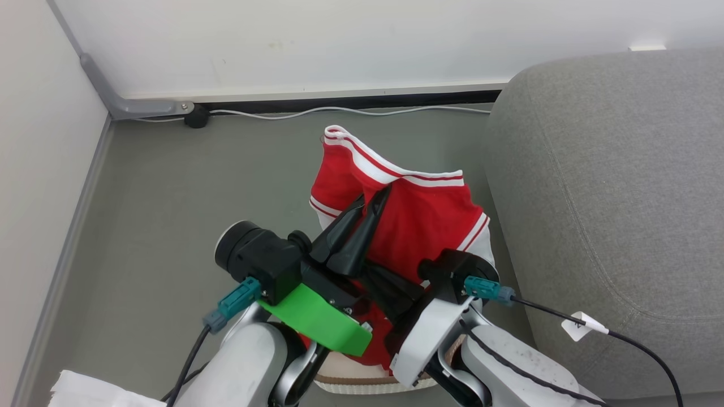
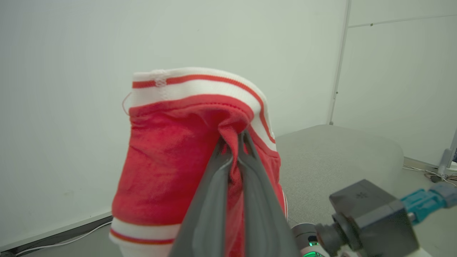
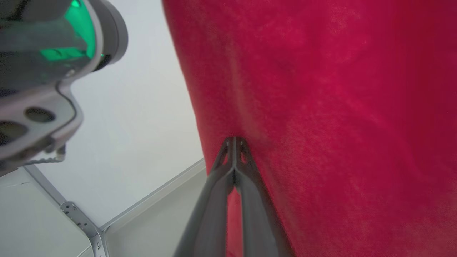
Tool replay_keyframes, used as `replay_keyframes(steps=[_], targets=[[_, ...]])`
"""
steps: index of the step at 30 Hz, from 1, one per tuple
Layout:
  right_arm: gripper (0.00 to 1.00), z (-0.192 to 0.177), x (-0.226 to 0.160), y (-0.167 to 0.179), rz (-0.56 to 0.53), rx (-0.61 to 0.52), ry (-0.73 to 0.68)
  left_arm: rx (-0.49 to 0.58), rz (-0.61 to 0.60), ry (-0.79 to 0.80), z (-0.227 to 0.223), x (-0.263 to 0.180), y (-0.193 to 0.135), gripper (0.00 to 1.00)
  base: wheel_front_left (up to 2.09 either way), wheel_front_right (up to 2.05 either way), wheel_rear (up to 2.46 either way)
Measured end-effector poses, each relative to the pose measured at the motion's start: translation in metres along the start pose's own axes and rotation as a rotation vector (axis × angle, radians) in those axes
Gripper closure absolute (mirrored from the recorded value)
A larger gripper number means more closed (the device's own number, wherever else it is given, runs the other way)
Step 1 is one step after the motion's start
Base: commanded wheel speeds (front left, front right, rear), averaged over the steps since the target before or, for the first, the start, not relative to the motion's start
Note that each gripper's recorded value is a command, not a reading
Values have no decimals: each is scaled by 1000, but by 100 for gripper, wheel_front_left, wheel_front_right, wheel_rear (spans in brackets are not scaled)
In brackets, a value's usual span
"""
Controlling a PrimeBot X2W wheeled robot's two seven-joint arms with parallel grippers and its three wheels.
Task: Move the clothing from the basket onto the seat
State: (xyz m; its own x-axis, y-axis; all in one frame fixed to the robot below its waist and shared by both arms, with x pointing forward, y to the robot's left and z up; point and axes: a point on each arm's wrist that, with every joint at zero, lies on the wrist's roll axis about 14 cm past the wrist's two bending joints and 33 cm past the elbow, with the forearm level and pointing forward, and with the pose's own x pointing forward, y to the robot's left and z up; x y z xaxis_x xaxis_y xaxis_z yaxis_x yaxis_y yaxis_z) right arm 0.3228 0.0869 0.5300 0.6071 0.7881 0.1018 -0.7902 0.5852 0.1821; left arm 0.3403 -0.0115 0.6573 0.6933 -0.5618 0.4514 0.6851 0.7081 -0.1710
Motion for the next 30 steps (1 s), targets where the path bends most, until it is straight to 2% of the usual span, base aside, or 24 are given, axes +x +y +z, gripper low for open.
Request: replay_keyframes(steps=[12,13,14,25,30], targets=[[100,1,-1,4,5,12,-5,1,18,0,0,1,4,100,0,0,0],[53,4,-1,4,2,13,-15,1,20,2,-1,1,5,100,0,0,0],[0,6,-1,4,-2,14,-22,1,22,3,-2,1,5,100,0,0,0],[0,22,-7,-14,-96,44,-89,0,43,22,-8,-1,13,100,0,0,0],[0,19,-18,-28,-155,40,-83,2,55,31,-11,-1,17,100,0,0,0]])
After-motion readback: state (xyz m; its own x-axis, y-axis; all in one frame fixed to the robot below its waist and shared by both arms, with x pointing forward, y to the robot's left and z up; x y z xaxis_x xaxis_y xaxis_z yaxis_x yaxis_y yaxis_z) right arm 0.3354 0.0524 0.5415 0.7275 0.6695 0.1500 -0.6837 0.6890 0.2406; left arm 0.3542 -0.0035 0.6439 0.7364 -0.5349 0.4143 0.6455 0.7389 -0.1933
